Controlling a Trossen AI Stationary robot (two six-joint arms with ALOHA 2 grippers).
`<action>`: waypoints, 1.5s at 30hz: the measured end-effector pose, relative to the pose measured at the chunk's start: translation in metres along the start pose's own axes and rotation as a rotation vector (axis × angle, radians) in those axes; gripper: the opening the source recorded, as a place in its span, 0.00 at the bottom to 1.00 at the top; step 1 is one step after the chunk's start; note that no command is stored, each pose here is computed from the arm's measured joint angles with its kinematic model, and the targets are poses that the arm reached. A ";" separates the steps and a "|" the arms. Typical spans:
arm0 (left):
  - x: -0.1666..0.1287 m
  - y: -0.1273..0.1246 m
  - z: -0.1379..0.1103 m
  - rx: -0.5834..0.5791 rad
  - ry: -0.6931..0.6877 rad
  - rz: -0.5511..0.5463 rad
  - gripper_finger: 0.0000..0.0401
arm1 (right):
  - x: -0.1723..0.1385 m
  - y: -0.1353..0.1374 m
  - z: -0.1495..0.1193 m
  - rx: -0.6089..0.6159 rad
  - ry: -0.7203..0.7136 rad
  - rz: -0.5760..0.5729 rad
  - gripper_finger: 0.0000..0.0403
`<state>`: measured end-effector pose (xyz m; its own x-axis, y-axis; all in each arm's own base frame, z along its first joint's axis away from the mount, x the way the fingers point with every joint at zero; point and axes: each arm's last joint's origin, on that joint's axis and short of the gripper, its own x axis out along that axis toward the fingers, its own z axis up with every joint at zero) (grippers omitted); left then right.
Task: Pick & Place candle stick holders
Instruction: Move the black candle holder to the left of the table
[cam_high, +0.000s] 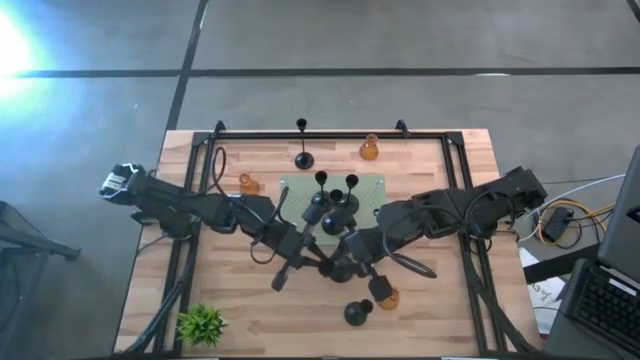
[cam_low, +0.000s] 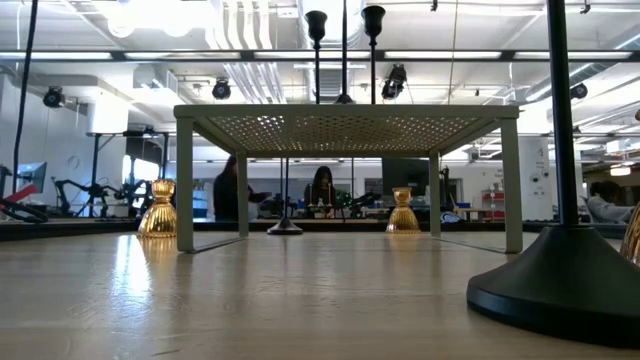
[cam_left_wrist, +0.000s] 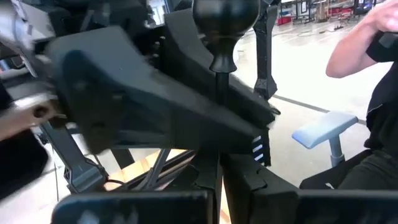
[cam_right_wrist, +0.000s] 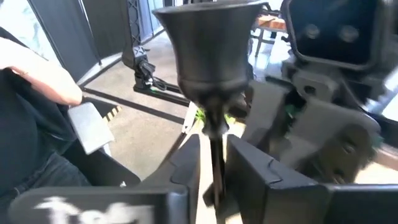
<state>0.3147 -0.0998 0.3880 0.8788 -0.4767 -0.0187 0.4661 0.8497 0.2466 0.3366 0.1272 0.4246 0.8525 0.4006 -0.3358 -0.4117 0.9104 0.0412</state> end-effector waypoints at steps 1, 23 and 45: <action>-0.001 0.000 0.001 -0.001 0.003 0.001 0.03 | -0.003 0.000 0.000 0.001 0.008 -0.002 0.22; -0.096 -0.046 0.004 -0.087 0.109 0.398 0.03 | -0.064 0.005 -0.003 0.142 0.141 -0.209 0.42; -0.192 -0.102 -0.082 -0.447 0.167 0.781 0.03 | -0.119 -0.002 -0.052 0.319 0.088 -0.591 0.32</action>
<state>0.1070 -0.0764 0.2868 0.9478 0.2798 -0.1528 -0.3020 0.9416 -0.1491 0.2194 0.0719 0.4154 0.8702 -0.1712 -0.4620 0.2421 0.9653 0.0982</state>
